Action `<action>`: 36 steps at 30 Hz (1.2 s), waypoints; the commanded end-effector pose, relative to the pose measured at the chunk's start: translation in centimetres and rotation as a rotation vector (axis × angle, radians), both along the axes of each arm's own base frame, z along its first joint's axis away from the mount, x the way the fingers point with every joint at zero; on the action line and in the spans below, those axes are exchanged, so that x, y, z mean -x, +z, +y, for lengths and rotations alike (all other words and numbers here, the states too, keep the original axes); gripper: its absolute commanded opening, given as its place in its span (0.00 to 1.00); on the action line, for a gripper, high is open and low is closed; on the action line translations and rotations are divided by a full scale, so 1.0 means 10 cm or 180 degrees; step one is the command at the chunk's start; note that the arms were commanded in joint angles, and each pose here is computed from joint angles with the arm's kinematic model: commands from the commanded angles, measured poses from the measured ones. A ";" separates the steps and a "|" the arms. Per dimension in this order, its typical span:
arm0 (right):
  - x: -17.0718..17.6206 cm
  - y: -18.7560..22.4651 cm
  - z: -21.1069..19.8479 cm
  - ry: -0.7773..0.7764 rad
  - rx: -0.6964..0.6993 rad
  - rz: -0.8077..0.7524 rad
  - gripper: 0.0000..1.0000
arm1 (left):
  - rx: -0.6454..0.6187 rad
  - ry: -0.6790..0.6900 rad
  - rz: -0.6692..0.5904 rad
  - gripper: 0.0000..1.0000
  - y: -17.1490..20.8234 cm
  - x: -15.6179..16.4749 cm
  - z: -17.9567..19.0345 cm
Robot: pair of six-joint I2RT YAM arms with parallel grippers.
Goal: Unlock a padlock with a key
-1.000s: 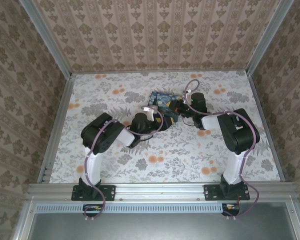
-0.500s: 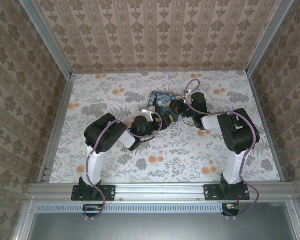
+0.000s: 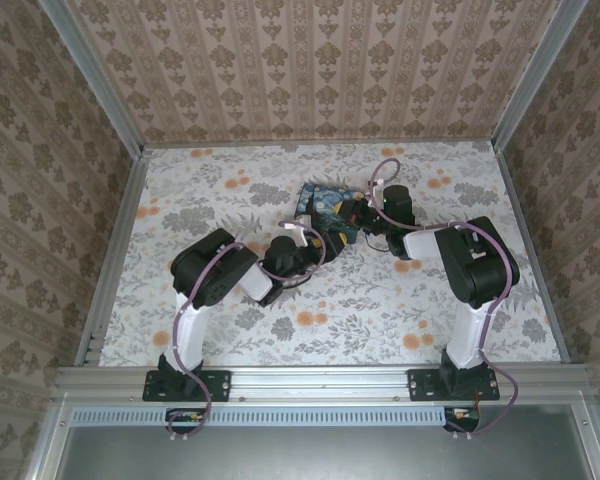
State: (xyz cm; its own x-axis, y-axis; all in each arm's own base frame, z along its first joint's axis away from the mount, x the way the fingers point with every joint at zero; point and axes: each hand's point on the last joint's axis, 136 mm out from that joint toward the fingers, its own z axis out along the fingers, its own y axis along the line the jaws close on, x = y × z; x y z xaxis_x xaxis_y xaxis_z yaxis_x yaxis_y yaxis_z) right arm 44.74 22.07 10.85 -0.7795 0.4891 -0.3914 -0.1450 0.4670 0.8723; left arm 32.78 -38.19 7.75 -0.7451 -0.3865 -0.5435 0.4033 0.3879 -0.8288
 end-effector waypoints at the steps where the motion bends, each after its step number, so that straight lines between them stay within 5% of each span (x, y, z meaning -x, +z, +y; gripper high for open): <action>1: 0.07 -0.28 -0.04 -0.0015 0.0041 0.0230 0.00 | -0.0171 0.0141 0.0279 0.81 -0.36 -0.05 0.09; 36: 0.06 -0.31 -0.03 -0.0016 -0.0008 0.0244 0.00 | -0.0994 0.0284 0.0648 0.34 -0.85 -0.16 0.26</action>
State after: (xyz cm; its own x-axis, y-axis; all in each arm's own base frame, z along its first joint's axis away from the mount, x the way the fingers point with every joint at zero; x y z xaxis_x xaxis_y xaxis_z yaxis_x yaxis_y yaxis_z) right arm 45.12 22.04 10.86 -0.7703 0.5036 -0.3912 -0.1548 0.4475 0.8808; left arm 35.61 -37.40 4.92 -0.7536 -0.3711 -0.5426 0.3066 0.5318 -0.7894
